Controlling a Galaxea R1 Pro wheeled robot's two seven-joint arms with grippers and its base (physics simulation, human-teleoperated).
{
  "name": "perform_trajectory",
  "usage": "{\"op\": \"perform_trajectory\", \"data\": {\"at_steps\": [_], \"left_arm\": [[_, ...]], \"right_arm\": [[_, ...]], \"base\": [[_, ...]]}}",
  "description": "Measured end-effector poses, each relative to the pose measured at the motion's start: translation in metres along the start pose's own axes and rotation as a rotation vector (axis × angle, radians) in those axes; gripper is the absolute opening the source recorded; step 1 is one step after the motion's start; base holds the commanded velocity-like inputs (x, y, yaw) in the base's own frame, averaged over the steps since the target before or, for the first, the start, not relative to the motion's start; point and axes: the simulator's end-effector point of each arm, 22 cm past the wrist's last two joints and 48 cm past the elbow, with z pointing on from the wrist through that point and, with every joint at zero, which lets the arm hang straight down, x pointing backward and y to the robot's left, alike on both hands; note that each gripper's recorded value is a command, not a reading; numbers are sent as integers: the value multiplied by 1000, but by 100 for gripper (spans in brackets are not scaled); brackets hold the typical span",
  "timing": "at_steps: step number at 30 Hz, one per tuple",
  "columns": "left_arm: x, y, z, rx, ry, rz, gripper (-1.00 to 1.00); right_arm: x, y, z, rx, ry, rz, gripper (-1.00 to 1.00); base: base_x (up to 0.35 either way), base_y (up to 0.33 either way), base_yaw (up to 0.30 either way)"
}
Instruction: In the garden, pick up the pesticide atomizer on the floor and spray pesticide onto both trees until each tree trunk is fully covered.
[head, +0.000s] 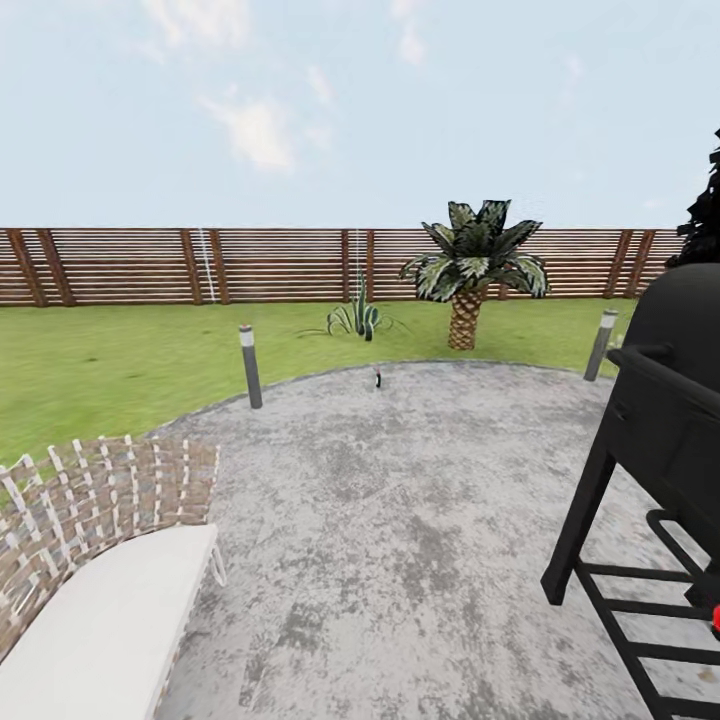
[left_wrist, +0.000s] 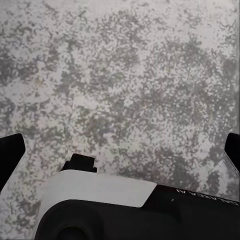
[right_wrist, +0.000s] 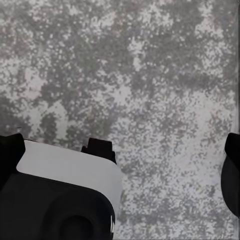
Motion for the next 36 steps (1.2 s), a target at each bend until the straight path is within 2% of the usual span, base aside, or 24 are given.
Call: {"op": "perform_trajectory", "data": {"at_steps": [36], "left_arm": [[0,0,0,0,0,0,100]], "right_arm": [[0,0,0,0,0,0,100]], "base": [[350,0,0]]}}
